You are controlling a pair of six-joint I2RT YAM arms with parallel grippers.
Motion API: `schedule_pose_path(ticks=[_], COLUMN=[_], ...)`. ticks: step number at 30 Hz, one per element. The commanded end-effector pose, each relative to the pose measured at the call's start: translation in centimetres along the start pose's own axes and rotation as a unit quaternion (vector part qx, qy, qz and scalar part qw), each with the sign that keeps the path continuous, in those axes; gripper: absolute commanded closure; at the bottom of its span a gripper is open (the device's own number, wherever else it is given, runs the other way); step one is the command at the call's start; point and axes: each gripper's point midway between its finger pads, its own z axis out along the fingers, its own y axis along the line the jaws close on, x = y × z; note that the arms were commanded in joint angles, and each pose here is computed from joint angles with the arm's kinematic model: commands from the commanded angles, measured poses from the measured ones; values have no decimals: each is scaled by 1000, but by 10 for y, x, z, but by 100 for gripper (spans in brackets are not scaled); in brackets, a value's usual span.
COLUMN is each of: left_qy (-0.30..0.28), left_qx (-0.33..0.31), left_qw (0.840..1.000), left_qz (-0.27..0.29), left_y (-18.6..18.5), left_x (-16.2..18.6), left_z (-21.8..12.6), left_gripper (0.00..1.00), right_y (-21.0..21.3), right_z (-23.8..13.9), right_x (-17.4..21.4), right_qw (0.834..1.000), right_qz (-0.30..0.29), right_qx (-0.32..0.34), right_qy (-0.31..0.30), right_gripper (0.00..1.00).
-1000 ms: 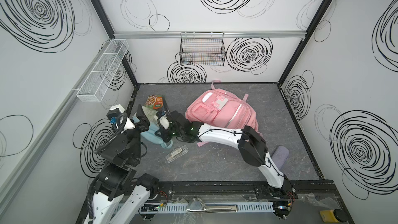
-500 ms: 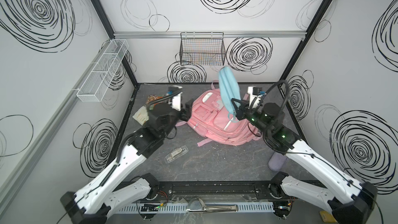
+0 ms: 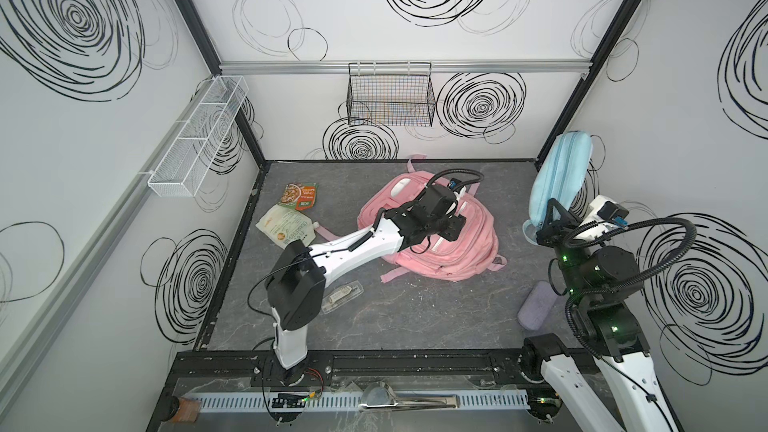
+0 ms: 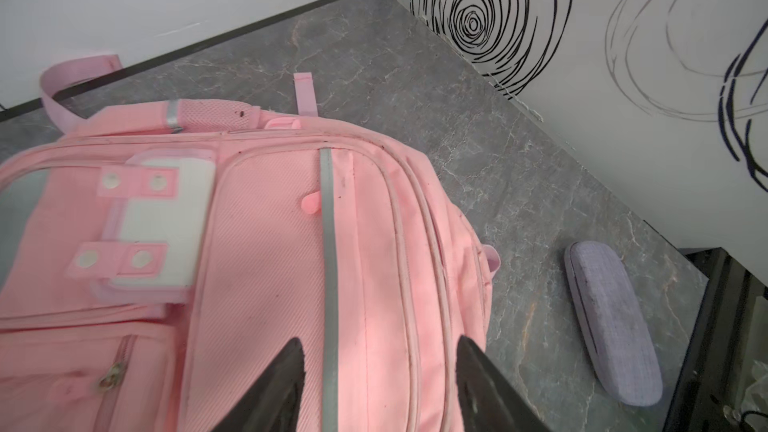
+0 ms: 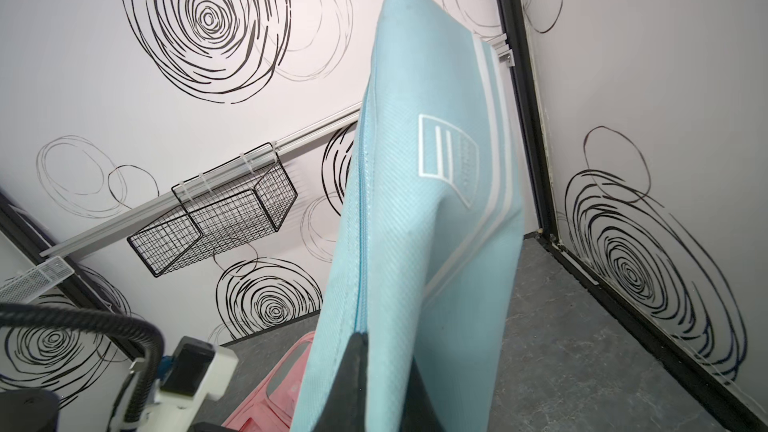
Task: Pack the student bag
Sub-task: 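Carry the pencil case over the backpack with right gripper while left holds bag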
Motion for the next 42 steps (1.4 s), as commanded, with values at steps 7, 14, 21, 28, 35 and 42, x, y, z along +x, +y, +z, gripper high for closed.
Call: schedule_pose_path(ticks=[7, 14, 21, 28, 35, 42], left_qy=[60, 87, 81, 52, -24, -139], left_qx=[-21, -83, -114, -112, -92, -15], left_qw=[998, 992, 989, 991, 995, 990], left_qz=[14, 39, 52, 60, 38, -18], left_y=[-10, 12, 28, 31, 33, 18], left_x=[28, 45, 50, 26, -27, -81], left_z=[49, 73, 73, 58, 10, -58], left_gripper=[37, 39, 51, 81, 100, 100], right_y=[0, 3, 6, 6, 9, 14], right_z=[6, 7, 8, 8, 7, 13], right_x=[14, 25, 36, 41, 44, 71], right_qw=[1000, 999, 998, 998, 997, 988], right_qz=[1, 12, 22, 23, 32, 103], right_qx=[-11, -28, -40, -45, -52, -80], right_qy=[3, 19, 33, 43, 50, 77], right_gripper=[100, 100, 100, 100, 100, 100])
